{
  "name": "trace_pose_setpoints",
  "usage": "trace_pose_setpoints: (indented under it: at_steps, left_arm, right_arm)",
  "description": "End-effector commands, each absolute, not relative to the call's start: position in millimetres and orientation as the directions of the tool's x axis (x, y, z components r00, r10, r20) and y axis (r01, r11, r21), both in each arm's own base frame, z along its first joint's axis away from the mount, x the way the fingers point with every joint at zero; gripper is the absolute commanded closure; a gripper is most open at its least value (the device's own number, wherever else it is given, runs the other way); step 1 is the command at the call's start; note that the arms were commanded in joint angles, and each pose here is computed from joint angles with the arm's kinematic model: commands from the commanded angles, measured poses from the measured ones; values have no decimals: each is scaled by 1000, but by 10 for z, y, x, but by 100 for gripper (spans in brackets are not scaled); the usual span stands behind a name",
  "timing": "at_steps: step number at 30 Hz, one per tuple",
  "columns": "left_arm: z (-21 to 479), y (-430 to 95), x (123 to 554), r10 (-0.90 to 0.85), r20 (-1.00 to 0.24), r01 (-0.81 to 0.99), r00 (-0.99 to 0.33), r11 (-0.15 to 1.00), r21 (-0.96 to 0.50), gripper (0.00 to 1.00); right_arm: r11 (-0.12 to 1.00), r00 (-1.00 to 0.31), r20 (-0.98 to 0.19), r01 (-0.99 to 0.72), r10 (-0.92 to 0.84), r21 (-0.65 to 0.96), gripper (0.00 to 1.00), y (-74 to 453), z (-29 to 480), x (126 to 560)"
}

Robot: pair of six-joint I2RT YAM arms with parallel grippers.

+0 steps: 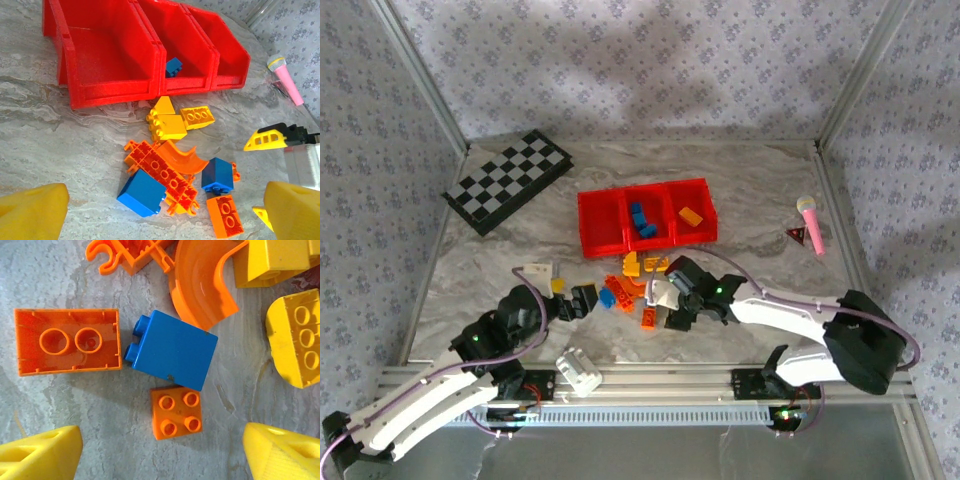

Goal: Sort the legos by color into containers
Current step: Pick up the lego from the bottom-center of the table.

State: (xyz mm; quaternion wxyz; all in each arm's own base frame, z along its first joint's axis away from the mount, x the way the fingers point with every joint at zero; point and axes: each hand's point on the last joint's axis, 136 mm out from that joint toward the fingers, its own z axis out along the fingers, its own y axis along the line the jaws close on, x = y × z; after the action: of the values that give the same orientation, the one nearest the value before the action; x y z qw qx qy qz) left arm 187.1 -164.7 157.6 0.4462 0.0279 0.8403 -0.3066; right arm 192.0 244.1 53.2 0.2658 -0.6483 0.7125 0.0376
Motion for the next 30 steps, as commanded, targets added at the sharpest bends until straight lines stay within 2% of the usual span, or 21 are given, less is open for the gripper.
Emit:
trace_pose_setpoints:
  at_steps: [1, 13, 20, 30]
  left_arm:
    - [1579, -1628, 1838, -214, -774, 332, -596, 811, -481, 0]
    - [1557, -1576, 1850, -211, -780, 317, -590, 827, -464, 0]
    - [1524, -1556, 1849, -208, -776, 306, -596, 835, -458, 0]
    - [1495, -1517, 1862, -205, -773, 282, -601, 850, -445, 0]
  right_arm:
    - [124, 11, -408, -945, -913, -303, 17, 2429, 455, 1957]
    - [98, 32, -431, -956, -902, -276, 20, 2472, 466, 2093]
    - [70, 43, -403, -963, -914, -262, 21, 2512, 383, 2114]
    - [49, 26, -325, -974, -945, -223, 28, 2413, 180, 2088]
